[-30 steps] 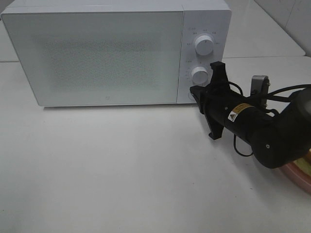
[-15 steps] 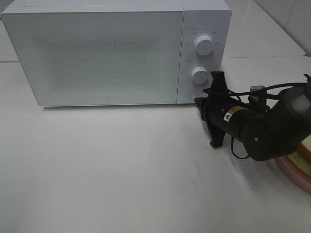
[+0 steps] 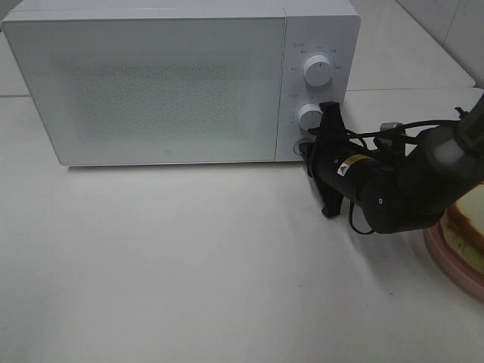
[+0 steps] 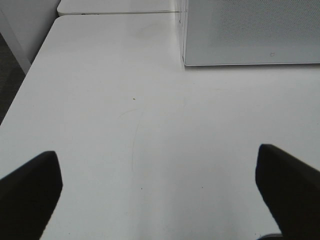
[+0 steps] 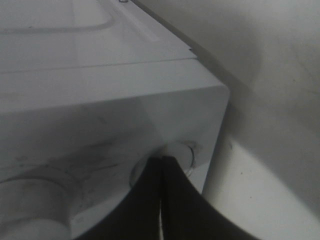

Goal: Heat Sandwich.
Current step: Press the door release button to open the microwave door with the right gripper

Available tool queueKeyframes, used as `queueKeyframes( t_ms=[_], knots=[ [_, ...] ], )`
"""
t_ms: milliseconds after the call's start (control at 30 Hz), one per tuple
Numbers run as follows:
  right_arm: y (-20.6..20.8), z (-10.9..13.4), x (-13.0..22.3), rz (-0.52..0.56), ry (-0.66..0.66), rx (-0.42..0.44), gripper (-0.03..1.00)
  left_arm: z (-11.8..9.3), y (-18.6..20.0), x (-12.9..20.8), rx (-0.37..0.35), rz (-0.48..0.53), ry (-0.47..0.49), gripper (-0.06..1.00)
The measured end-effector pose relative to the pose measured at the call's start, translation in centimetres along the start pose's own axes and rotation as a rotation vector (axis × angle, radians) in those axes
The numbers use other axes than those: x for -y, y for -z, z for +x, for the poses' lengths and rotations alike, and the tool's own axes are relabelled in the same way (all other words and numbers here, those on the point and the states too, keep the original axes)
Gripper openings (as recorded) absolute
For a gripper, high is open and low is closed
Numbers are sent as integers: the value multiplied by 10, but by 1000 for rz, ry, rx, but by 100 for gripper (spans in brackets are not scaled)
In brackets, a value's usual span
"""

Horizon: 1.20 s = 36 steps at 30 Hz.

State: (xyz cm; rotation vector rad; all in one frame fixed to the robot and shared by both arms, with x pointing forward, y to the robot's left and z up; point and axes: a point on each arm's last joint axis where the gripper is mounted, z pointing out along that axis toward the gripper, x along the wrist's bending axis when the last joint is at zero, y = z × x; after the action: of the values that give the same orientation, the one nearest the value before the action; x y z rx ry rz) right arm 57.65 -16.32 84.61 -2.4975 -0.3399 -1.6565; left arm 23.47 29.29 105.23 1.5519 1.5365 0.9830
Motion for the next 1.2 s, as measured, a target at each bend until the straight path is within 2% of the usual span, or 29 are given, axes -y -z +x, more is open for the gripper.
queueKeyframes(
  t_ms=[600, 1200],
  knots=[
    [-9, 1, 4, -21, 43, -8, 1, 0, 0, 0, 0, 0, 0, 98],
    [-9, 1, 3, -59, -42, -36, 1, 0, 0, 0, 0, 0, 0, 98]
  ],
)
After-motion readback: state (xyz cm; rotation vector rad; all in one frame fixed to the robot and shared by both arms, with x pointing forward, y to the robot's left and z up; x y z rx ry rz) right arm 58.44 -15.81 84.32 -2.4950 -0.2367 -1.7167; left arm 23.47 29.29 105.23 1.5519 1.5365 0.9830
